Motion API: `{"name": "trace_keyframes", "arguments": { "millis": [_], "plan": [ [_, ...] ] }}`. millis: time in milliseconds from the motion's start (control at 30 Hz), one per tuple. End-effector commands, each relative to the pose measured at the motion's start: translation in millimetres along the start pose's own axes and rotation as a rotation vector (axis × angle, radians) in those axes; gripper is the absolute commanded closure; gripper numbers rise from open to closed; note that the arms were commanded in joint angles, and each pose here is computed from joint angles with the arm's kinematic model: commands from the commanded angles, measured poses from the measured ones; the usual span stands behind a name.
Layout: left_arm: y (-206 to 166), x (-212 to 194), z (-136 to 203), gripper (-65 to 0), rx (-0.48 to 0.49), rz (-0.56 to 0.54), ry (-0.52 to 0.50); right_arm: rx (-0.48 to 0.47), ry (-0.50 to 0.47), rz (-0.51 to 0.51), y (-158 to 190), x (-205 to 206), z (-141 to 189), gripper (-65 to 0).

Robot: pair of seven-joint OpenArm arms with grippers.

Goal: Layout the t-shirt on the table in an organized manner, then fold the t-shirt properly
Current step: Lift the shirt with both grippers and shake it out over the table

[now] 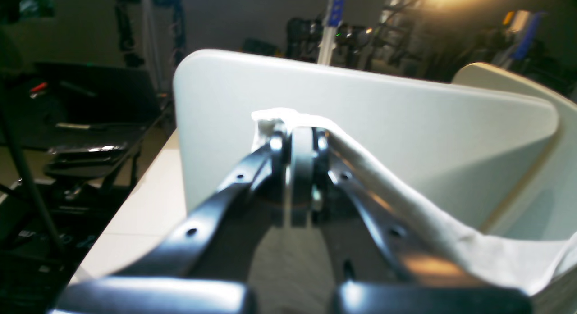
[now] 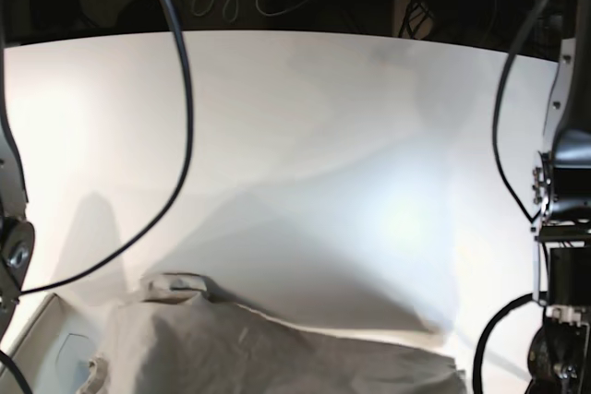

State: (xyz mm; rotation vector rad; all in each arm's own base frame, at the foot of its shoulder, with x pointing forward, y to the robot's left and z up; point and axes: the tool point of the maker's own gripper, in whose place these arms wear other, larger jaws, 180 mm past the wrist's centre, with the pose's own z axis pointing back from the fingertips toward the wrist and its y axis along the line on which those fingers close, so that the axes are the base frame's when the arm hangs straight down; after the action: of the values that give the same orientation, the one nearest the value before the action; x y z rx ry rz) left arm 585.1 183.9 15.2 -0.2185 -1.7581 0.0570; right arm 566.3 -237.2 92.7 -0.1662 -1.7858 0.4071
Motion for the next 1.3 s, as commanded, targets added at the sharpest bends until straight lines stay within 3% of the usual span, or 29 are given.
{"name": "trace_keyframes", "arguments": {
  "millis": [0, 167, 300, 400, 667, 867, 1067, 1267],
  "plan": [
    [-4.5, 41.0, 1.7, 0.0, -0.013, -0.006, -0.099, -0.017, -0.099, 0.014, -9.2, 37.5, 5.1, 0.0],
    [0.8, 9.2, 36.2, 0.0, -0.029, -0.061, -0.082, -0.061, -0.051, 0.075, 0.6, 4.2, 45.2, 0.0],
    [-4.9, -30.8, 72.7, 0.0, -0.062, -0.087, -0.038, -0.051, 0.003, 0.077, 38.4, -45.5, 83.6, 0.0],
    [10.3, -62.1, 109.0, 0.0, -0.035, -0.071, 0.003, -0.026, 0.060, 0.061, 72.4, -87.1, 118.6, 0.0],
    [54.1, -162.3, 209.9, 0.0, 0.084, -0.027, 0.223, 0.037, 0.273, -0.089, 158.1, -183.4, 216.7, 0.0],
    [69.4, -244.8, 296.9, 0.0, 0.187, 0.048, 0.441, 0.095, 0.369, -0.304, 210.5, -232.8, 307.2, 0.0],
    [99.5, -265.9, 354.0, 0.0, 0.341, 0.104, 0.508, 0.107, 0.375, -0.413, 229.4, -239.7, 366.5, 0.0],
    [107.7, -247.0, 366.4, 0.0, 0.362, 0.073, 0.483, 0.093, 0.334, -0.434, 229.9, -232.9, 386.3, 0.0]
  ]
}}
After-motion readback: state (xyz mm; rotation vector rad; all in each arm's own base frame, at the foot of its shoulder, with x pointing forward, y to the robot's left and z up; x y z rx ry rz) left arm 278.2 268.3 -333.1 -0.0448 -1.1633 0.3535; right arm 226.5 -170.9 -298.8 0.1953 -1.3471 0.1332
